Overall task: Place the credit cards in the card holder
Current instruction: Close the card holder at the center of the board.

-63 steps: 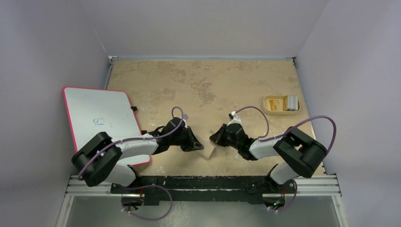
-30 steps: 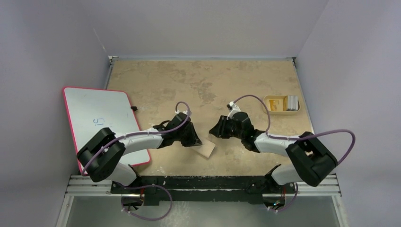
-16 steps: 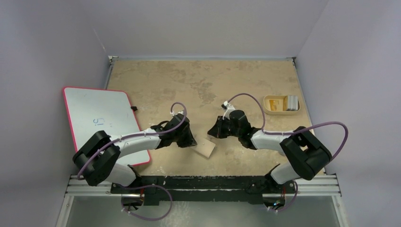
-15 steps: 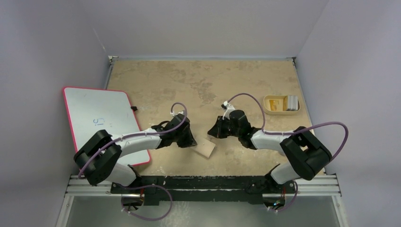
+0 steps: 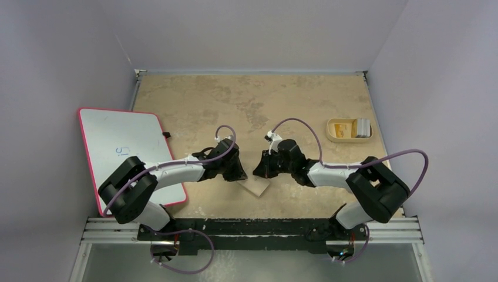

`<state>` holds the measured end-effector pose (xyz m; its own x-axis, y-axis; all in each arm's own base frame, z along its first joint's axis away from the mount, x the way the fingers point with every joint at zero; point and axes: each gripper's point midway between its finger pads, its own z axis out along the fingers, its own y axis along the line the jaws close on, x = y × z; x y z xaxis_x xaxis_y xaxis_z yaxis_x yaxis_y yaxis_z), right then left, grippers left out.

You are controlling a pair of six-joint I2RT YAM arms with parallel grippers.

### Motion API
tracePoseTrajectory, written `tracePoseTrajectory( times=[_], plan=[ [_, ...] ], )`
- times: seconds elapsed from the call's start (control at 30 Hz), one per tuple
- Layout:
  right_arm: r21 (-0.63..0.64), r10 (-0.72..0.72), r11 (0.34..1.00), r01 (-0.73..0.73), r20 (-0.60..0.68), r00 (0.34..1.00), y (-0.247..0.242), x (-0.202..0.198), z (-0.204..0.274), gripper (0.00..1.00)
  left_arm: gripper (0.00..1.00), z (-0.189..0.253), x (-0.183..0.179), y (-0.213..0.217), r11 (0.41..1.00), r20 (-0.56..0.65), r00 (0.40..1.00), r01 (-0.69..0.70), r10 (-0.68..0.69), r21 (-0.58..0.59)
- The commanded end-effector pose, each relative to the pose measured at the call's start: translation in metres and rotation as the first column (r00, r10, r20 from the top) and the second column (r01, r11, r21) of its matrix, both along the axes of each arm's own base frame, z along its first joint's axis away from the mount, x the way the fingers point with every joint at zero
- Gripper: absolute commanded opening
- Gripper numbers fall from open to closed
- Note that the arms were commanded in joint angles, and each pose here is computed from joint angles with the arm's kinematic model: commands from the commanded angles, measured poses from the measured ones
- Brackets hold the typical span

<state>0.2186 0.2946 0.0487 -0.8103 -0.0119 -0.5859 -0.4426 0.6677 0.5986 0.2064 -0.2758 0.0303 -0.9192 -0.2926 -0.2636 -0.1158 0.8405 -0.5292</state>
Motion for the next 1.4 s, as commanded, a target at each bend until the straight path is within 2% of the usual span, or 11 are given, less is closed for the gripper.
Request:
tracePoseTrajectory(
  times=[0.0, 0.13, 0.23, 0.43, 0.83, 1.03, 1.37],
  plan=[
    [-0.005, 0.082, 0.997, -0.082, -0.013, 0.997, 0.009, -0.013, -0.001, 0.12, 0.11, -0.008, 0.008, 0.004, 0.999, 0.026, 1.0, -0.003, 0.002, 0.052],
    [-0.034, 0.096, 0.995, -0.097, -0.019, 0.995, 0.003, -0.018, -0.003, 0.14, 0.11, -0.008, 0.008, 0.006, 0.998, 0.03, 1.0, 0.0, -0.002, 0.067],
    [-0.072, 0.114, 0.991, -0.116, -0.033, 0.993, -0.001, -0.022, -0.005, 0.21, 0.12, -0.007, 0.009, 0.004, 0.998, 0.035, 0.999, 0.005, -0.007, 0.064],
    [-0.053, 0.132, 0.99, -0.134, -0.044, 0.99, -0.001, -0.028, 0.005, 0.28, 0.12, -0.006, 0.009, 0.003, 0.999, 0.037, 0.999, 0.003, -0.005, 0.051],
    [-0.055, 0.041, 0.998, -0.044, -0.056, 0.998, 0.006, -0.009, 0.027, 0.22, 0.12, -0.008, 0.007, 0.004, 0.998, 0.028, 1.0, 0.011, -0.013, 0.06],
    [-0.106, -0.079, 0.991, 0.077, -0.015, 0.997, -0.005, 0.01, 0.044, 0.23, 0.13, -0.008, 0.007, 0.006, 0.998, 0.033, 0.999, 0.003, -0.005, 0.059],
    [-0.183, -0.062, 0.982, 0.047, -0.078, 0.995, 0.001, 0.004, 0.02, 0.23, 0.13, -0.011, 0.008, 0.004, 0.998, 0.029, 1.0, 0.004, -0.005, 0.059]
  ],
)
